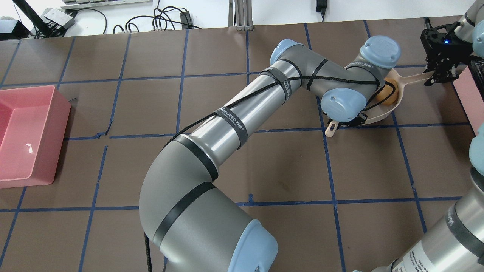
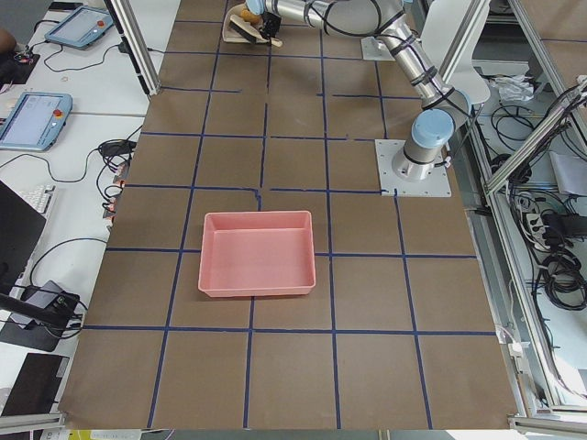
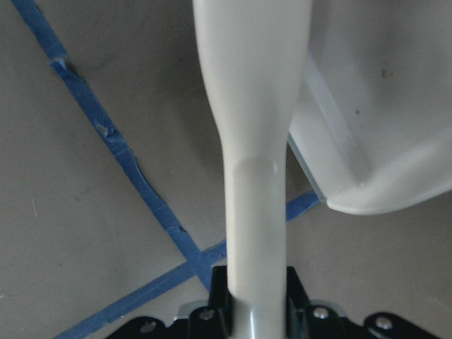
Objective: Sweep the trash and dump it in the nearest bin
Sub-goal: 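Sweep the chunks and potato into the dustpan with the left-held brush, then tip the dustpan over the black bag with right gripper while left withdraws brush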
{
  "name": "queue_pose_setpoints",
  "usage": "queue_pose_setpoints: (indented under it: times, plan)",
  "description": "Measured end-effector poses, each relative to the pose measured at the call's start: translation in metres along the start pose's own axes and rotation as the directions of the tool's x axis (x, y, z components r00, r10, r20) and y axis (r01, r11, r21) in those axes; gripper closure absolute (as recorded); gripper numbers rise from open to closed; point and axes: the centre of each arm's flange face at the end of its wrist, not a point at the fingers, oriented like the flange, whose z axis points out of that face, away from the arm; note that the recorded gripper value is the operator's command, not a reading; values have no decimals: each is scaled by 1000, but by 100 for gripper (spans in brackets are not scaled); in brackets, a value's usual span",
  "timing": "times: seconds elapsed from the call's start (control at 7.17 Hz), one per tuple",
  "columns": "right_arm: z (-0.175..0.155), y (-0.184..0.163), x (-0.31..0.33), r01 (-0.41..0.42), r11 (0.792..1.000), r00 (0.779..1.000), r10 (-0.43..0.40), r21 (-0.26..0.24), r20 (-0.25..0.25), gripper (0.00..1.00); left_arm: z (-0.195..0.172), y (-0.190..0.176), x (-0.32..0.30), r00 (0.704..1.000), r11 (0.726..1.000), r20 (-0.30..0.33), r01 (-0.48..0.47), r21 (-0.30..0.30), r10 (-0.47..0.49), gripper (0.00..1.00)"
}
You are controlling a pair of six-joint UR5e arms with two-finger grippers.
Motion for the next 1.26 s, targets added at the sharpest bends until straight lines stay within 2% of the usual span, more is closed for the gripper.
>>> queue_pose_setpoints:
  times: [0.28,0.7,0.84,0.98,1.12,1.26]
  plan:
    - [0,0,0,0,1000,1000,0,1,1,100,-11,13,-1,1000,1000,-11,13,-6,-13,100]
    - [4,0,0,-1,1000,1000,1,3,6,100,-29,24,-1,982,987,-94,160,-23,-162,100]
    - [5,1,0,-5,1000,1000,5,5,7,100,-29,23,-12,968,974,-109,223,-37,-226,100]
    - [5,3,0,-12,1000,1000,12,7,6,100,-37,26,-33,943,949,-109,310,-61,-315,100]
    - [4,7,-1,-22,1000,1000,22,18,1,100,-52,43,-55,918,921,-97,375,-109,-385,100]
    - [2,11,-2,-35,999,999,35,40,-10,100,-64,77,-75,898,893,-75,417,-170,-434,100]
